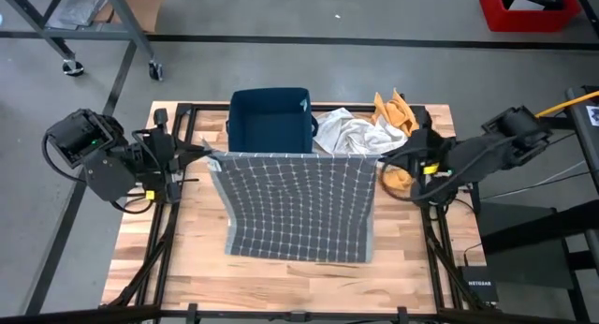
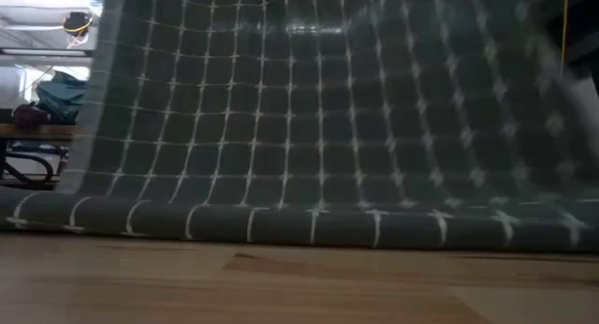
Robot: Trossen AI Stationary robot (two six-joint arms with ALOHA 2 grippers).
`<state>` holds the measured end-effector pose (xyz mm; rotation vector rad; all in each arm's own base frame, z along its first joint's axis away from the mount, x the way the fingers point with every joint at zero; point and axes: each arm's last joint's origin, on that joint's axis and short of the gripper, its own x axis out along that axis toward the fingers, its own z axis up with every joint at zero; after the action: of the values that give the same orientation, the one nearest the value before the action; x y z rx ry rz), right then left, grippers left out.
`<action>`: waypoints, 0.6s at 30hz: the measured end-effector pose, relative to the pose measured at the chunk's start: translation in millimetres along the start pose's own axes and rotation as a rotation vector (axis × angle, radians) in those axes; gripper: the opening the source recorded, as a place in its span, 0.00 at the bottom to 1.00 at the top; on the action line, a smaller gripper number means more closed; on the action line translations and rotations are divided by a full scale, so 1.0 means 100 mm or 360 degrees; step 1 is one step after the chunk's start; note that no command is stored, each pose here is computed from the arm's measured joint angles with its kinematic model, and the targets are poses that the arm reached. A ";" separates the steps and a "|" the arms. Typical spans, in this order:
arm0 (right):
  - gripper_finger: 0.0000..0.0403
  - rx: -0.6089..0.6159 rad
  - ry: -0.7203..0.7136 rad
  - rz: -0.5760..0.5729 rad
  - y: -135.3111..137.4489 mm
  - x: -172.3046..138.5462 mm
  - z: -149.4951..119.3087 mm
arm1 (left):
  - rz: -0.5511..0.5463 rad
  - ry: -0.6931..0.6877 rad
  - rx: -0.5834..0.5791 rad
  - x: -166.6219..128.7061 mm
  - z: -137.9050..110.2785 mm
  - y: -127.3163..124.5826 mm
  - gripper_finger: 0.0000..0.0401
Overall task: Fold towel
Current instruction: Fold the gray patterned towel
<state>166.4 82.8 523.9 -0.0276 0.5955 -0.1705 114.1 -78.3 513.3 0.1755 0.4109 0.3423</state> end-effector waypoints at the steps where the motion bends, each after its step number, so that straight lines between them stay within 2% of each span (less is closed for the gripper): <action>1: 0.00 -0.0009 0.0038 -0.0006 0.02 0.05 -0.02 | -0.0012 0.0008 -0.0007 0.00 0.00 0.00 0.00; 6: 0.00 0.0004 0.0191 -0.0054 0.08 0.24 -0.20 | -0.0071 0.0038 -0.0060 0.00 -0.01 -0.02 0.00; 10: 0.00 0.0049 0.0260 -0.0058 0.12 0.37 -0.35 | -0.0060 0.0091 -0.0018 0.07 -0.10 -0.10 0.00; 18: 0.00 0.0143 0.0137 0.0010 0.05 0.43 -0.65 | 0.0029 0.0223 0.0120 0.28 -0.46 -0.31 0.00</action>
<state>165.9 82.1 445.8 0.0686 0.6734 -0.1927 127.7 -93.0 454.6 0.2296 0.5612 0.3581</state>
